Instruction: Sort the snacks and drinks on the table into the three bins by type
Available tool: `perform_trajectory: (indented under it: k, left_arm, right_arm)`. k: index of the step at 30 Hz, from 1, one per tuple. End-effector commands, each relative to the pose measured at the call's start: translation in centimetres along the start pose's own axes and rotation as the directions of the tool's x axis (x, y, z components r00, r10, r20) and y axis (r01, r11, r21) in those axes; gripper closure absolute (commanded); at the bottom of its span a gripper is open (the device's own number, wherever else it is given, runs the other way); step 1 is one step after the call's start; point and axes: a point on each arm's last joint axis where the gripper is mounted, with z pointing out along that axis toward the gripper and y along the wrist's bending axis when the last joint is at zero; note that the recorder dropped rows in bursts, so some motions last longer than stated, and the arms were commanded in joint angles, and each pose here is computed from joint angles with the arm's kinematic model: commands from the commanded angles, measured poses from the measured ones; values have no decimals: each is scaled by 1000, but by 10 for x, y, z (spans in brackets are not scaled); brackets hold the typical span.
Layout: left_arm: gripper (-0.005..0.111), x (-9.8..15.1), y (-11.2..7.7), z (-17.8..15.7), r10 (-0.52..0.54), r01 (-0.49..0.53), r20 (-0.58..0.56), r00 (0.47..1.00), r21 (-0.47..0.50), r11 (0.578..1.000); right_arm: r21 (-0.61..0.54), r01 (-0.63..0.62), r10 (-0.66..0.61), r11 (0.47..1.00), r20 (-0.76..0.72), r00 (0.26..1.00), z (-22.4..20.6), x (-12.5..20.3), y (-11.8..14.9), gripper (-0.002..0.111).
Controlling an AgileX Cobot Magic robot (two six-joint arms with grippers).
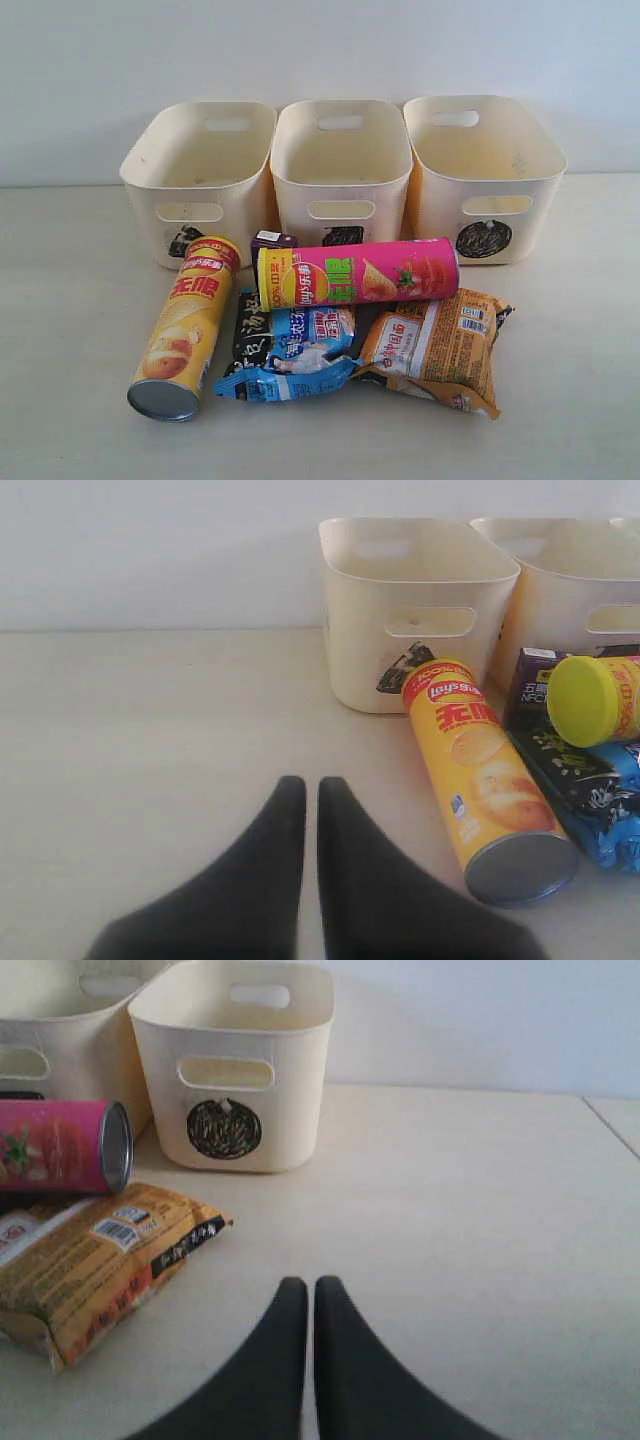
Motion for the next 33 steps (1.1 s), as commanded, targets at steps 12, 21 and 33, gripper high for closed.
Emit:
perform_trajectory:
  k: [12, 21, 33]
  left_arm:
    - [103, 1, 0, 0, -7, 7, 6, 1000, -1, 1000]
    - [103, 1, 0, 0, -7, 7, 6, 1000, -1, 1000]
    - [103, 1, 0, 0, -7, 7, 6, 1000, -1, 1000]
  right_arm:
    - [-185, -352, 396, 917, 508, 764, -14, -48, -3, 108]
    - [-267, -324, 420, 908, 600, 681, -33, -109, -3, 108]
    - [-53, -91, 102, 994, 281, 954, 46, -195, -2, 108]
